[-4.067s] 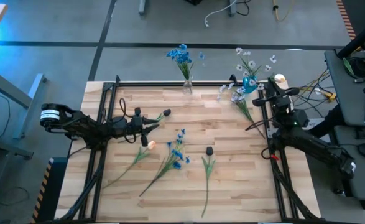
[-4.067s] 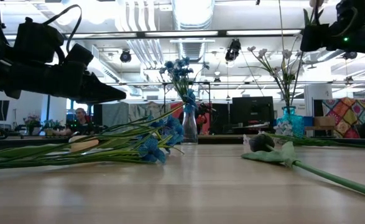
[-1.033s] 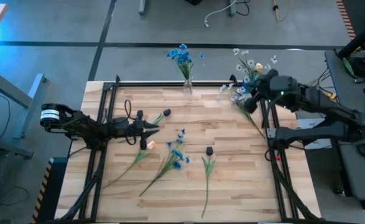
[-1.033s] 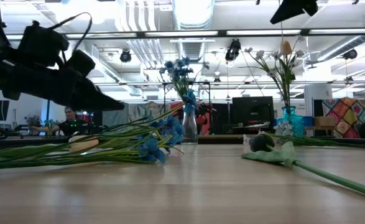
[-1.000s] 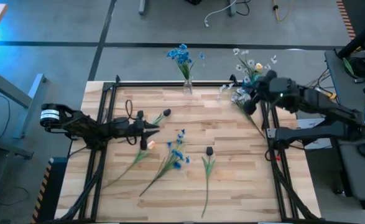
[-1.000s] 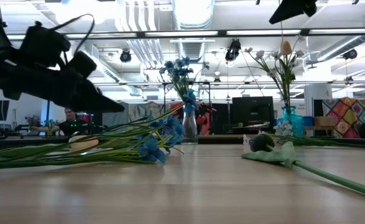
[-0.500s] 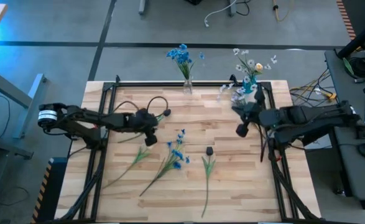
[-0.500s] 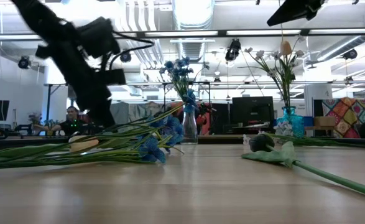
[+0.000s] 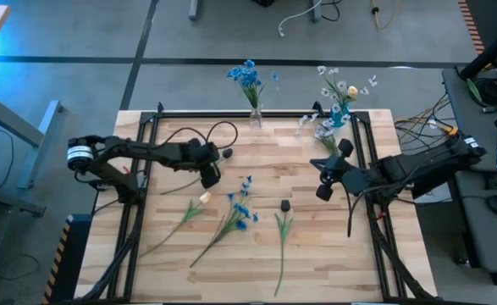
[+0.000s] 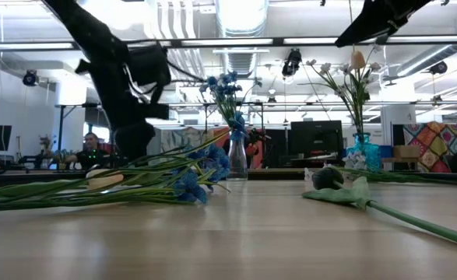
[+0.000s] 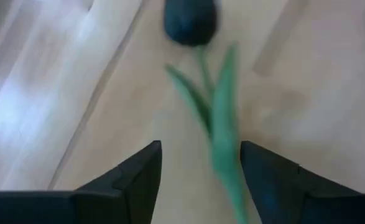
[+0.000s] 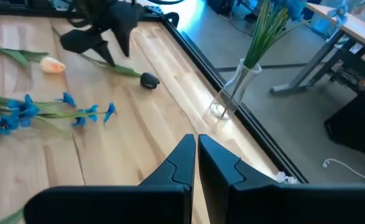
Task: Sort flowers into vase by color
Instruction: Put the top black tulip into the transparent vase, then put the white flowers into the blue vase
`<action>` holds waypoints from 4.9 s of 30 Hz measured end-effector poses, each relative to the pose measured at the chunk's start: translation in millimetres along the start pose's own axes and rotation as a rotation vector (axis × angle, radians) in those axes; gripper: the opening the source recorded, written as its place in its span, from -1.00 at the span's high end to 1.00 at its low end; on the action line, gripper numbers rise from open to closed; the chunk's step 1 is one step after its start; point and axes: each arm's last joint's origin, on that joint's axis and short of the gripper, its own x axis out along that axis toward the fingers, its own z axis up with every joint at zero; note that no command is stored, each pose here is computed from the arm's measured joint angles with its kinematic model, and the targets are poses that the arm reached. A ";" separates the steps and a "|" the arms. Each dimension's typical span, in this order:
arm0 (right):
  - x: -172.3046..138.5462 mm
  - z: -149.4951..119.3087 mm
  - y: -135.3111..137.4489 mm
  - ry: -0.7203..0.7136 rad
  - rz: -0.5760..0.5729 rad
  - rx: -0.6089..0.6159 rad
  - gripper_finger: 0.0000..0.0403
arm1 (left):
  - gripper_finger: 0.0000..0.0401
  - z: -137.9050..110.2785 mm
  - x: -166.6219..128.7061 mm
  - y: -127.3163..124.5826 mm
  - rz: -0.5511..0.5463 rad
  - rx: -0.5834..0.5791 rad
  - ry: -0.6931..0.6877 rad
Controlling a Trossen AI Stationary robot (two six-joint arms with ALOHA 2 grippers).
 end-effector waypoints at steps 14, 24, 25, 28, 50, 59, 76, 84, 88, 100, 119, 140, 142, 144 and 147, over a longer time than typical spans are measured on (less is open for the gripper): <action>18.6 0.9 19.3 0.004 0.000 -0.036 0.94 | 0.44 1.1 25.9 16.1 -0.127 0.035 0.061; 20.4 -0.2 21.0 -0.013 0.003 -0.019 0.94 | 0.95 28.1 -2.9 22.1 -0.133 -0.003 -0.313; 21.1 -1.1 21.5 -0.016 0.004 -0.024 0.94 | 0.95 32.7 -9.2 22.9 -0.147 -0.021 -0.408; 22.9 -3.1 22.9 -0.024 0.005 -0.028 0.94 | 0.98 47.8 -31.8 27.1 -0.174 -0.083 -0.746; 28.4 -5.4 28.0 -0.125 0.015 -0.068 0.94 | 0.99 154.1 -76.2 61.0 -0.263 -0.002 -1.567; 28.4 -5.3 28.0 -0.125 0.013 -0.084 0.94 | 0.99 177.5 -69.0 83.1 -0.219 -0.003 -1.629; 28.4 -5.3 28.0 -0.126 0.013 -0.086 0.94 | 0.99 182.3 -35.7 108.6 -0.223 -0.067 -1.592; 28.3 -5.0 28.0 -0.128 0.013 -0.084 0.94 | 0.99 179.6 -5.5 110.3 -0.224 -0.088 -1.523; 28.3 -5.0 28.0 -0.128 0.013 -0.083 0.94 | 0.99 177.2 10.3 112.5 -0.220 -0.098 -1.481; 28.3 -5.0 28.0 -0.128 0.014 -0.084 0.94 | 0.85 170.0 32.6 124.3 -0.182 -0.062 -1.306; 28.4 -5.0 28.1 -0.128 0.012 -0.119 0.94 | 0.20 151.5 6.0 121.5 -0.188 0.124 -0.875; 24.5 6.0 26.4 -0.157 0.008 -0.173 0.94 | 0.16 66.7 -35.5 104.6 -0.077 0.240 -0.780; 24.4 6.0 26.3 -0.158 0.007 -0.197 0.94 | 0.20 53.3 -41.1 99.1 -0.090 0.232 -0.782; 24.3 5.9 26.3 -0.157 0.006 -0.205 0.94 | 0.24 41.4 -46.9 91.7 -0.112 0.226 -0.780; 24.4 3.3 25.9 -0.136 0.008 -0.211 0.94 | 0.32 24.6 -55.8 76.5 -0.139 0.237 -0.754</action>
